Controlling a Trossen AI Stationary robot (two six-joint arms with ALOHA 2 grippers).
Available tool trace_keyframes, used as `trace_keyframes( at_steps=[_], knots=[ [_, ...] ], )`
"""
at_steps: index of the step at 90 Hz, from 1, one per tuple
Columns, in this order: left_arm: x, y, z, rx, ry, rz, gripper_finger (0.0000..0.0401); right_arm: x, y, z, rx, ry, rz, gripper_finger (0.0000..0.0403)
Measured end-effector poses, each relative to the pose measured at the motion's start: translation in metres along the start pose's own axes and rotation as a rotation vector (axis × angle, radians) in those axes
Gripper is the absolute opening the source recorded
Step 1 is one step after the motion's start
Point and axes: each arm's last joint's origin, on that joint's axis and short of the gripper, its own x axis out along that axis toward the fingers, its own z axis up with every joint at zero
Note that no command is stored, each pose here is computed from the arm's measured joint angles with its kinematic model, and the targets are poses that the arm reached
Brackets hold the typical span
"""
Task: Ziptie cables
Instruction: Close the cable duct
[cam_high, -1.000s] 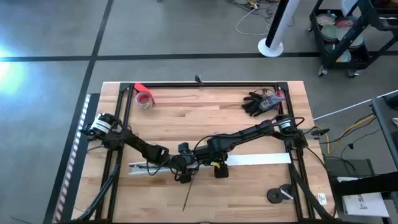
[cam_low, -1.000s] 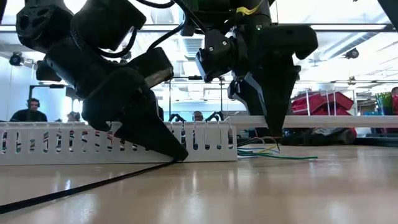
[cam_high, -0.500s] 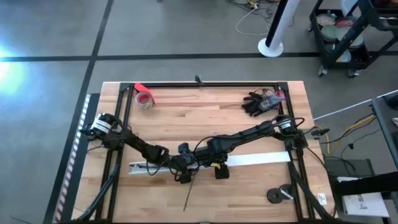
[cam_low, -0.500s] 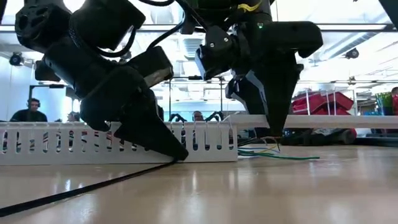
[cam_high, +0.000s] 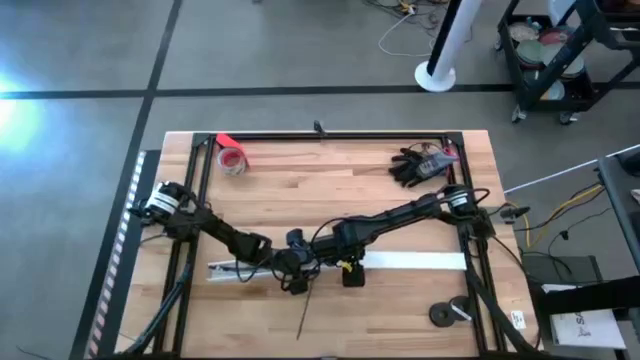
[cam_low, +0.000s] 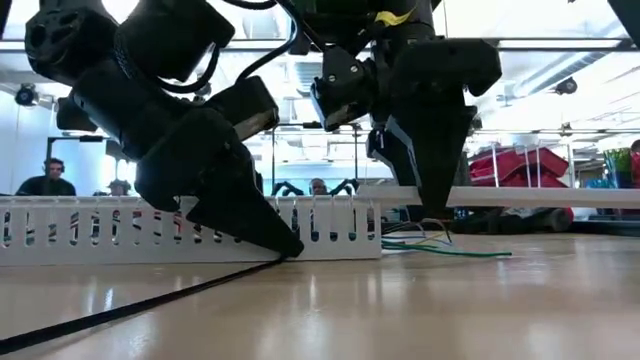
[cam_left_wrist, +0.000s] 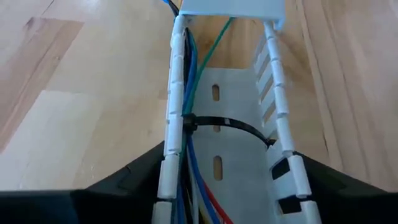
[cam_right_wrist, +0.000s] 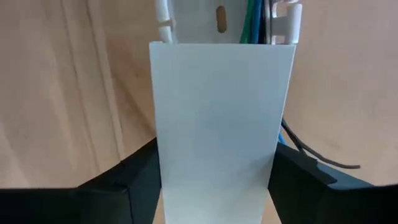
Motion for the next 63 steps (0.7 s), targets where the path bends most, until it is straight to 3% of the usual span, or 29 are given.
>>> trace_keyframes(
  at_steps=[28,63],
  knots=[
    [0.0003,0.0007,0.0006,0.007,-0.004,0.011,0.0232,-0.0001,-0.0022,-0.0022,0.072,0.011,-0.069,0.0224],
    [0.0003,0.0006,0.0001,0.011,0.008,0.005,0.0231,-0.0059,0.0012,-0.0098,0.053,0.071,-0.117,0.0222]
  ],
)
